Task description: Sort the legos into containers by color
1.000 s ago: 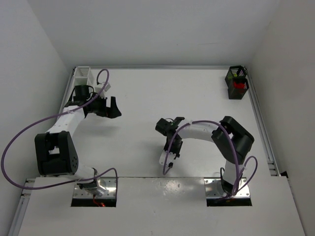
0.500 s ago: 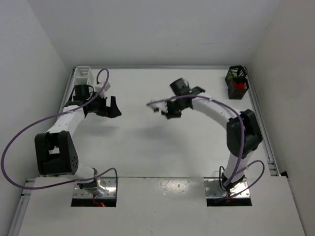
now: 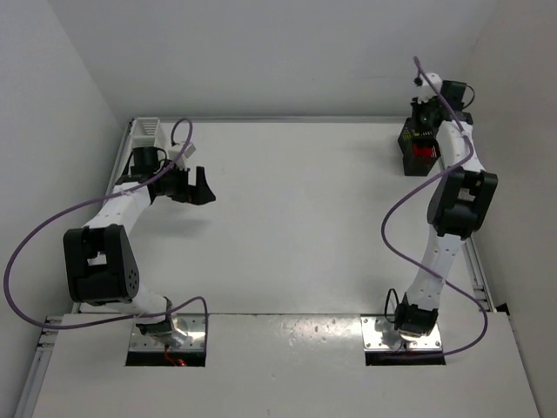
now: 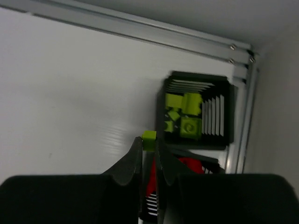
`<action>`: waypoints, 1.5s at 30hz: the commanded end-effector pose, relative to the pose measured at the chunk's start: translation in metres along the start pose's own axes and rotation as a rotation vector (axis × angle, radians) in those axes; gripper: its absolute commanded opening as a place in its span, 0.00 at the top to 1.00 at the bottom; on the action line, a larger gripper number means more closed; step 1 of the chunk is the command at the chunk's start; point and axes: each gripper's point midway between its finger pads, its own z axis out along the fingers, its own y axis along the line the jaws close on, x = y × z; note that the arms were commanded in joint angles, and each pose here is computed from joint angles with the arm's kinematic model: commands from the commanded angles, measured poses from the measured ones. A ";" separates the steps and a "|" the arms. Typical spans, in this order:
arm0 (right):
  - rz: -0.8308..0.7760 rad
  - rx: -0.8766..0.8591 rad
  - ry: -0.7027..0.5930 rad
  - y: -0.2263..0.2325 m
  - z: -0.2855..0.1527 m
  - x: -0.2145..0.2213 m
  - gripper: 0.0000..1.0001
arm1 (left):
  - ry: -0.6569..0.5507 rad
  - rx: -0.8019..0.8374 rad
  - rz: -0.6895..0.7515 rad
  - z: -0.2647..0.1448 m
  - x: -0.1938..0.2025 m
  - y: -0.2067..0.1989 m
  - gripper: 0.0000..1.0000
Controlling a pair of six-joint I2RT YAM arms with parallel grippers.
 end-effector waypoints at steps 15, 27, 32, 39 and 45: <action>0.240 0.262 -0.124 -0.085 -0.001 -0.024 1.00 | -0.025 0.033 -0.030 0.011 -0.012 0.006 0.00; 0.245 0.280 -0.084 -0.093 0.012 -0.003 1.00 | -0.018 0.034 -0.035 0.013 -0.010 0.007 0.00; 0.246 0.301 -0.078 -0.096 0.011 -0.002 0.68 | -0.025 0.033 -0.039 0.013 -0.013 0.007 0.00; 0.247 0.278 -0.076 -0.091 0.014 0.001 0.50 | -0.025 0.033 -0.039 0.013 -0.013 0.007 0.00; 0.203 0.158 -0.128 -0.066 -0.001 -0.025 0.49 | -0.040 0.021 -0.026 0.008 -0.018 0.006 0.00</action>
